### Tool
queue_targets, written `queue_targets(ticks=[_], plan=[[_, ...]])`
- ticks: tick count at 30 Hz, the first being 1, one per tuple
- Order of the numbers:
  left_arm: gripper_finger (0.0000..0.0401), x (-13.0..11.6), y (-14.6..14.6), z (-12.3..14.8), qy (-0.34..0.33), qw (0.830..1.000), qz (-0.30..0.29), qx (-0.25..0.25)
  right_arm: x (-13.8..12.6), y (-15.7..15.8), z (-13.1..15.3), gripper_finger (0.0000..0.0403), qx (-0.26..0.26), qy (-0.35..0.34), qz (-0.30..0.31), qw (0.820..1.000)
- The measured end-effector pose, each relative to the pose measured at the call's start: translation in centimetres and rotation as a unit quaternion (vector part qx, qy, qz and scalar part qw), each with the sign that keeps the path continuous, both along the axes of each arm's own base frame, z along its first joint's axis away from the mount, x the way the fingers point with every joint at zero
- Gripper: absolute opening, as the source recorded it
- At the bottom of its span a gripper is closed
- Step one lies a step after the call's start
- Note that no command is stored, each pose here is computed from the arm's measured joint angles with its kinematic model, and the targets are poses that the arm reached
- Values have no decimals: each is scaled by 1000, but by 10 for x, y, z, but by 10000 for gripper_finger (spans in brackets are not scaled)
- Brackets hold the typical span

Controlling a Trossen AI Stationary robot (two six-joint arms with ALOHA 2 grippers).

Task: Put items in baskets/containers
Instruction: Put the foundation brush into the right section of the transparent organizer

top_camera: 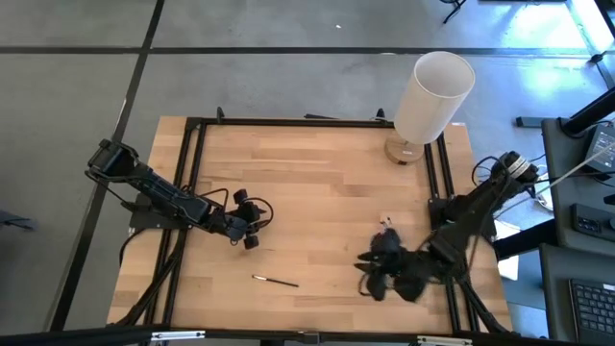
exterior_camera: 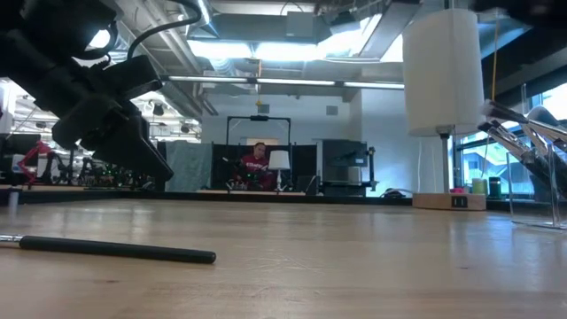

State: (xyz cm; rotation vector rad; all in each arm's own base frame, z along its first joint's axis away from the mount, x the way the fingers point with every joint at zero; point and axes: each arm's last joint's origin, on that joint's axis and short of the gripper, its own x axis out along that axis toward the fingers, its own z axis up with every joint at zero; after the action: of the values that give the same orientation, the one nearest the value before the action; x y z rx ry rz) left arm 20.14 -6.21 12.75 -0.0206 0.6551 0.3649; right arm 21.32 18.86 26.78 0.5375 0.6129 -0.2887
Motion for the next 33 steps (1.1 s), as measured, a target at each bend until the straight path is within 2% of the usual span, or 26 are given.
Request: queue_targets(ticks=[6,11,13,16,20,25,33], plan=[[127,0,-1,0,9,1000,-21,0,62,-4,-11,122,14,-56,87,995],[127,0,-1,-1,10,1000,-21,1,118,-15,-42,122,38,-102,164,980],[127,0,-1,-1,13,1000,-21,2,140,-17,-55,122,49,-97,188,976],[127,0,-1,-1,13,1000,-20,2,172,-14,-70,122,44,-54,222,972],[127,-1,0,-1,15,1000,-20,3,207,-7,-83,122,-11,40,244,969],[127,-1,0,-1,17,1000,-19,6,242,-6,-82,122,-98,120,223,963],[127,-3,0,-3,27,999,-15,7,283,8,-71,122,-136,80,256,954]])
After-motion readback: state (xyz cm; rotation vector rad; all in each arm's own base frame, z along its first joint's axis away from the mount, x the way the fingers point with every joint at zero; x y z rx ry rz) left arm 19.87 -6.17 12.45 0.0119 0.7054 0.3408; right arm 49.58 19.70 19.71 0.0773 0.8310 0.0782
